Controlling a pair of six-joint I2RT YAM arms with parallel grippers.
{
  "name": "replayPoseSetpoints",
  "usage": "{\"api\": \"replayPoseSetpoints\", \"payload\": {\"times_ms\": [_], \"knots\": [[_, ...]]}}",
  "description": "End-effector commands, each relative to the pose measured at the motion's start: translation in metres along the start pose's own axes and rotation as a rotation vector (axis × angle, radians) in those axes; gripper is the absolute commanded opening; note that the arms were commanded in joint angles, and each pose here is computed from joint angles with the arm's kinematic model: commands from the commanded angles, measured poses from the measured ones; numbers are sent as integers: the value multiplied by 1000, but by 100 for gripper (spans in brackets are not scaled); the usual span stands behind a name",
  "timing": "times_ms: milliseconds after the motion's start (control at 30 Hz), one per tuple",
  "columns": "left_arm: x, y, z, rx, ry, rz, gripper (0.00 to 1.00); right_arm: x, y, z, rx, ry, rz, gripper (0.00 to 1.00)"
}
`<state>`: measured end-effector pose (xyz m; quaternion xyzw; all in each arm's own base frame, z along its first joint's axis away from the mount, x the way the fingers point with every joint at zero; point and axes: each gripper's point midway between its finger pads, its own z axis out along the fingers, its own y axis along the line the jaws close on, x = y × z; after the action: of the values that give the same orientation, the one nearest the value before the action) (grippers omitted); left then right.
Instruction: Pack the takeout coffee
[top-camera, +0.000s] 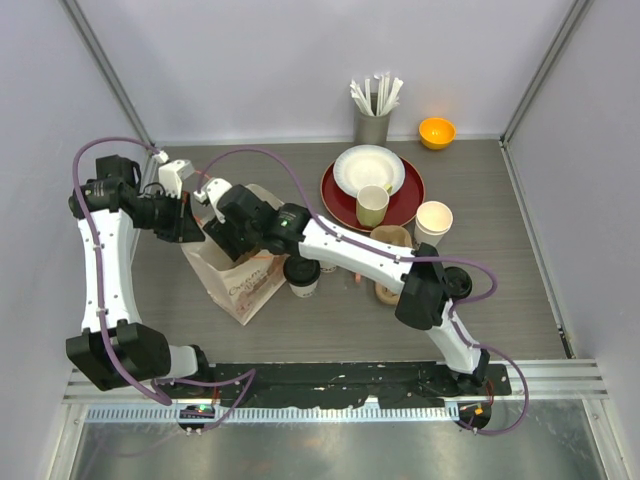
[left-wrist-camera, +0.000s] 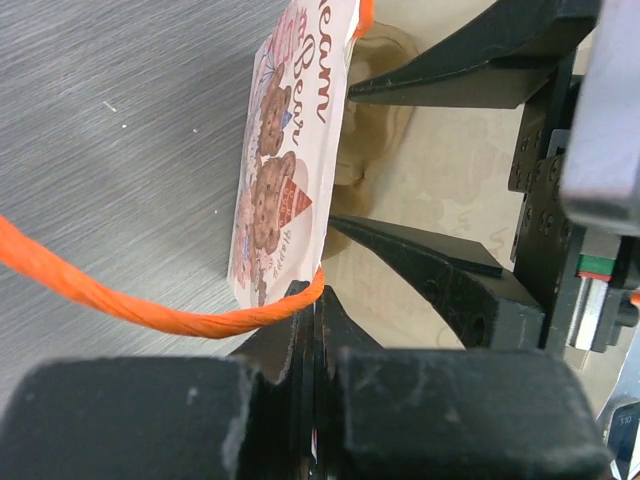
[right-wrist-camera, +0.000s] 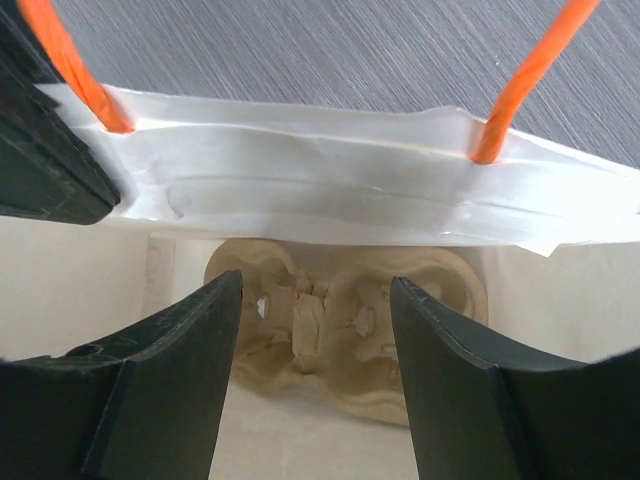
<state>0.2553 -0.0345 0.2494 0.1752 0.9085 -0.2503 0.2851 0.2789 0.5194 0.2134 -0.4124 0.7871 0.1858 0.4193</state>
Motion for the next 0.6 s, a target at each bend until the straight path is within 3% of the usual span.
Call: {"api": "replayPoseSetpoints", "payload": {"times_ms": [0, 567], "knots": [[3, -6, -8, -7, 22, -16, 0, -42, -4, -32, 3, -127, -2, 66], [3, 2, -5, -36, 24, -28, 0, -86, -1, -79, -60, -281, 6, 66]]}}
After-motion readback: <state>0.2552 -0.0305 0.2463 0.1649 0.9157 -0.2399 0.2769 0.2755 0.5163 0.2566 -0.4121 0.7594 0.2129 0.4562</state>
